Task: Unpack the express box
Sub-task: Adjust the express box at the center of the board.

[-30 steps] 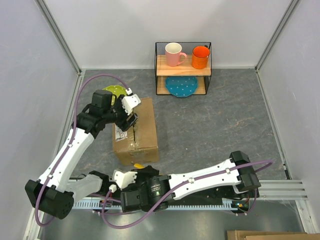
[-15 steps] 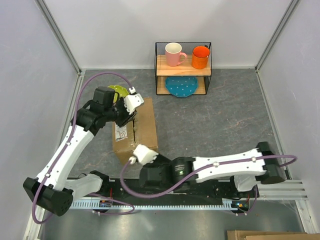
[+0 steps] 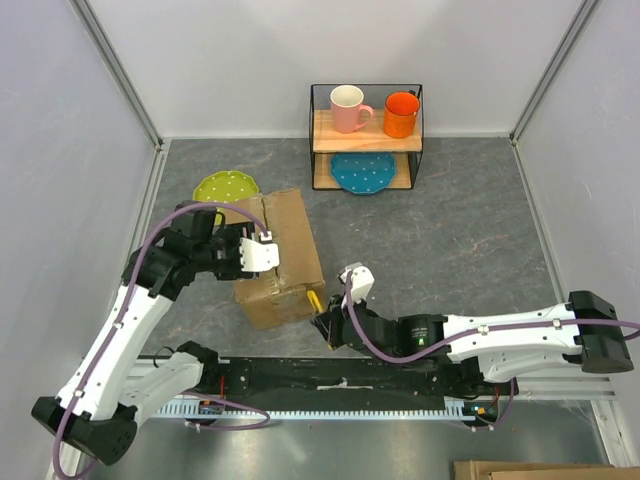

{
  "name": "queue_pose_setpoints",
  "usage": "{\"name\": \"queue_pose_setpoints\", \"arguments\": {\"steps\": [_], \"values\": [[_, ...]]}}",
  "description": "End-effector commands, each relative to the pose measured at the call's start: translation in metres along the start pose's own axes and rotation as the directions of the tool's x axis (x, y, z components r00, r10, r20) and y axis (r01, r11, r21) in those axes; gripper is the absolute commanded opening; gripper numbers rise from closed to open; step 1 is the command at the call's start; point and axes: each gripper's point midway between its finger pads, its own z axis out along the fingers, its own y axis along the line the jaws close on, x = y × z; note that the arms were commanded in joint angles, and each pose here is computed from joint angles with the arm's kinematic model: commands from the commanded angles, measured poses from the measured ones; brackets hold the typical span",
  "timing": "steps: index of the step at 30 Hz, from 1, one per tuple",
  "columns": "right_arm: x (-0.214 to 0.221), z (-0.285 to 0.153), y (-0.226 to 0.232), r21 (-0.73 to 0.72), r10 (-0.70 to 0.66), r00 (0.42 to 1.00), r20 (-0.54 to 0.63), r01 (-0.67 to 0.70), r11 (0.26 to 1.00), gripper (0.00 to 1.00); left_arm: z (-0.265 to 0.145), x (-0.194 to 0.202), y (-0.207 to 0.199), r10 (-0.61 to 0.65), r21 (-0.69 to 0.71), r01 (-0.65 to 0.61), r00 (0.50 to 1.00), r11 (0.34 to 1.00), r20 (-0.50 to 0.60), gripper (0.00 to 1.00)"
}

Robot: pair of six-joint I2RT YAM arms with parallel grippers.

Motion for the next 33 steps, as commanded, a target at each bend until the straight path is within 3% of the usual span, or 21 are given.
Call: {"name": "queue_pose_setpoints", "arguments": {"steps": [1,5,7,12,19,24,26,30,33], "values": [[-0.026,0.002,0.024,-0.098,0.170,0.982,0.083,-0.162,0.982,0.00,-0.011,0.015,-0.001,0.172,0.035,-0.170,0.983,0.985,-0.071,0.67],[-0.051,0.003,0.000,-0.076,0.195,0.972,0.130,-0.186,0.980,0.00,-0.027,0.006,-0.011,0.211,0.081,-0.208,0.977,0.975,-0.027,0.68],[-0.071,-0.006,-0.009,-0.079,0.208,0.965,0.159,-0.197,0.977,0.00,-0.034,-0.007,-0.022,0.223,0.140,-0.228,0.974,0.964,0.045,0.70],[-0.100,-0.016,-0.031,-0.043,0.177,0.967,0.182,-0.172,0.984,0.00,-0.044,-0.036,-0.031,0.276,0.190,-0.313,0.941,0.931,0.196,0.83],[-0.069,-0.012,-0.001,-0.193,0.185,0.982,0.043,-0.174,0.966,0.00,-0.039,-0.078,0.010,0.271,0.128,-0.325,0.908,0.937,0.320,0.95],[-0.079,-0.015,-0.008,-0.153,0.191,0.978,0.080,-0.177,0.972,0.00,-0.006,-0.068,0.005,0.370,0.197,-0.452,0.863,0.870,0.345,0.98],[-0.085,-0.020,-0.008,-0.151,0.180,0.980,0.089,-0.165,0.975,0.00,0.002,-0.066,0.005,0.376,0.230,-0.464,0.861,0.855,0.341,0.99],[-0.079,-0.019,-0.017,-0.131,0.213,0.974,0.082,-0.201,0.971,0.00,0.020,-0.056,-0.006,0.333,0.437,-0.454,0.885,0.777,0.326,0.99],[-0.078,-0.014,-0.035,-0.055,0.219,0.970,0.102,-0.214,0.975,0.00,0.024,-0.053,-0.003,0.344,0.484,-0.446,0.894,0.752,0.289,0.99]]}}
